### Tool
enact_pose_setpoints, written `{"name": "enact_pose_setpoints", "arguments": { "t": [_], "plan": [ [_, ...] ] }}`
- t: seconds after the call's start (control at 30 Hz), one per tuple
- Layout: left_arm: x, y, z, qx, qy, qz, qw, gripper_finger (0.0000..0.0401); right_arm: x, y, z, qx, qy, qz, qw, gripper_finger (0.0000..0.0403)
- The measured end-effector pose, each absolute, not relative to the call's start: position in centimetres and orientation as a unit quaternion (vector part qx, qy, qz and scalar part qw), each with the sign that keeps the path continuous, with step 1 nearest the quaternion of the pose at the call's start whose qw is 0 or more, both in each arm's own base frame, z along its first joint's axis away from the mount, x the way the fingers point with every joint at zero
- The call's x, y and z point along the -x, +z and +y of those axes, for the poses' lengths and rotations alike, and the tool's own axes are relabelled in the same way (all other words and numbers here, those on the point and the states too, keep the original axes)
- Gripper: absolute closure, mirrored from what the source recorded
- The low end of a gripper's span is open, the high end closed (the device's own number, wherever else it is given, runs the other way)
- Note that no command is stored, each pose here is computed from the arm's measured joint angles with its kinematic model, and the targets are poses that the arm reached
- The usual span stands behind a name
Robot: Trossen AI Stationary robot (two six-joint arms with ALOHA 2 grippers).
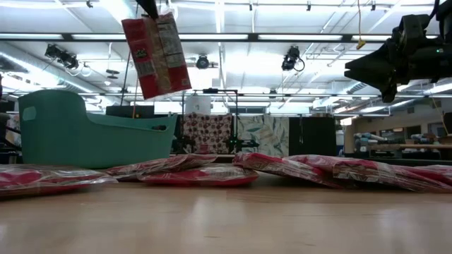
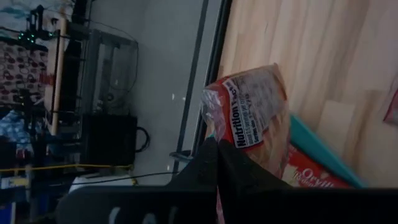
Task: Sort popcorn bags into baskets
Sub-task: Put the red popcorn bag into the green bin
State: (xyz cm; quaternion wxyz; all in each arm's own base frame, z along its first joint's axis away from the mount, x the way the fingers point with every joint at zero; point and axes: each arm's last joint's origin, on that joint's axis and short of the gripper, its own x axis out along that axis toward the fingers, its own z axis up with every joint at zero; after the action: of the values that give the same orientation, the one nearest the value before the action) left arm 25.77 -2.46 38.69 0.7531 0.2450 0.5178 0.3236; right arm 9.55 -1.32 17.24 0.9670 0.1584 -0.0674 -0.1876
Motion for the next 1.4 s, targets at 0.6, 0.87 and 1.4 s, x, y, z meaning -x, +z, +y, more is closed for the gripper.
{"name": "enact_pose_setpoints", "arguments": {
  "t": [0.6, 0.87, 1.4],
  "plan": [
    [-24.7, 30.6, 2.6, -0.300, 0.265, 0.695, 0.598, 0.0401, -9.5, 17.2, -1.3, -0.158, -0.187, -0.067, 0.967, 0.0288],
    [-24.8, 29.1, 4.7, -0.337, 0.224, 0.691, 0.599, 0.0401, -9.5, 17.2, -1.3, -0.158, -0.188, -0.067, 0.967, 0.0288],
    [-22.8, 22.9, 3.0, -0.259, -0.045, 0.773, 0.577, 0.0397, -9.5, 17.2, -1.3, -0.158, -0.188, -0.068, 0.967, 0.0288]
  ]
}}
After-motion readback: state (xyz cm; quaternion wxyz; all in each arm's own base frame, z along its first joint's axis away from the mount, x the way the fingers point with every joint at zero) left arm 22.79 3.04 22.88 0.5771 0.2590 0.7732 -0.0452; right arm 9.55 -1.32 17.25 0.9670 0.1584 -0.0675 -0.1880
